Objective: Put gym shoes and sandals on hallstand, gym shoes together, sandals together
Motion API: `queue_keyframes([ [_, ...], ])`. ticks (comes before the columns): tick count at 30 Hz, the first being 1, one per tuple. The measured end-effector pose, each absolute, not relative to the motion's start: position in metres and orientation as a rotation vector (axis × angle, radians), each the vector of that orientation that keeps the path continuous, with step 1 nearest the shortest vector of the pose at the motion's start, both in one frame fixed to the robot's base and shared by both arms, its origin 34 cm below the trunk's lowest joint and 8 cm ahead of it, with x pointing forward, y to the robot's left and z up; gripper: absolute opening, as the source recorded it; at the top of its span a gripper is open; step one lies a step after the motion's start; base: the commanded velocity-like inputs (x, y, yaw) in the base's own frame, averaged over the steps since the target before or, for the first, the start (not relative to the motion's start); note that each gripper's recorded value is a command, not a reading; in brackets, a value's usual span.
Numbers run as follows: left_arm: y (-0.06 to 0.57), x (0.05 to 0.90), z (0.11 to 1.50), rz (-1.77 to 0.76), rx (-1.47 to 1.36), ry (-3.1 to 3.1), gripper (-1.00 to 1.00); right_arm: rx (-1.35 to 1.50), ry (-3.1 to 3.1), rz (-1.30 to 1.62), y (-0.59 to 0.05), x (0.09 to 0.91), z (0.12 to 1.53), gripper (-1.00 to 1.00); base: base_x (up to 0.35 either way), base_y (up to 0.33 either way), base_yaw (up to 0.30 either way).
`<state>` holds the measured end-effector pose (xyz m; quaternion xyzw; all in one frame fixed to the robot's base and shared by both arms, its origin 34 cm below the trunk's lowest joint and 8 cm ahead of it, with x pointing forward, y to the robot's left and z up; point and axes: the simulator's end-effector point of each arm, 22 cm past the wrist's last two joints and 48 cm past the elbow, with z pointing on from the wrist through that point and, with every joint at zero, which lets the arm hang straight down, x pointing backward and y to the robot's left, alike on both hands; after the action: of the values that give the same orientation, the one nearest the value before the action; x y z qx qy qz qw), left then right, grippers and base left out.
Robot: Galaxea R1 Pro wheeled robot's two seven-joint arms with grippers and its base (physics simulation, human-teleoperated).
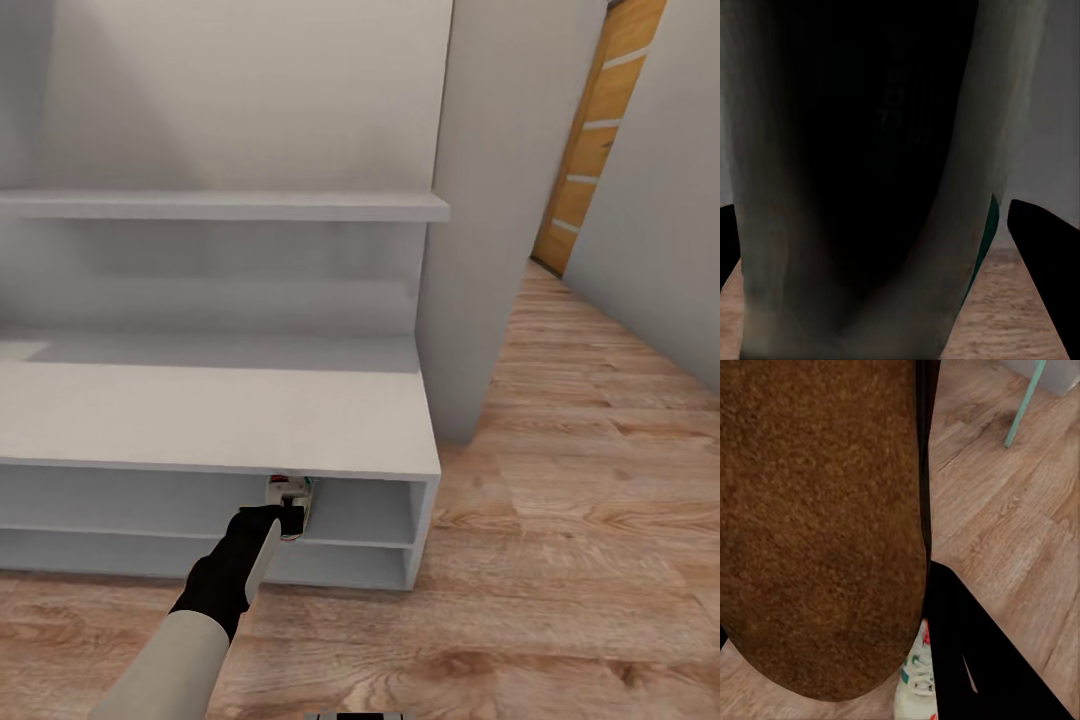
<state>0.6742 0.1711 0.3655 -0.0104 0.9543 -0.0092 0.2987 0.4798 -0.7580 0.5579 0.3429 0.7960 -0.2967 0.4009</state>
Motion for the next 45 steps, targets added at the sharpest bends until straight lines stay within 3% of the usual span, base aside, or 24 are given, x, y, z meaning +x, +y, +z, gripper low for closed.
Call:
queue_keyframes([
  [29,0.1709,0.6738,0.3646,-0.026,-0.028,2.537,-1.00,0.866,2.013,-0.751,-0.7579,0.4801,0.5577,-1.00,0.055,0.000,0.000],
  [30,0.1713,0.6738,0.3645,-0.024,-0.028,2.537,1.00,0.866,2.014,-0.750,-0.7578,0.4802,0.5576,-1.00,0.000,0.000,0.000],
  [45,0.1722,0.6737,0.3643,-0.022,-0.027,2.537,1.00,0.866,2.014,-0.751,-0.7578,0.4802,0.5576,-1.00,0.000,0.000,0.000],
])
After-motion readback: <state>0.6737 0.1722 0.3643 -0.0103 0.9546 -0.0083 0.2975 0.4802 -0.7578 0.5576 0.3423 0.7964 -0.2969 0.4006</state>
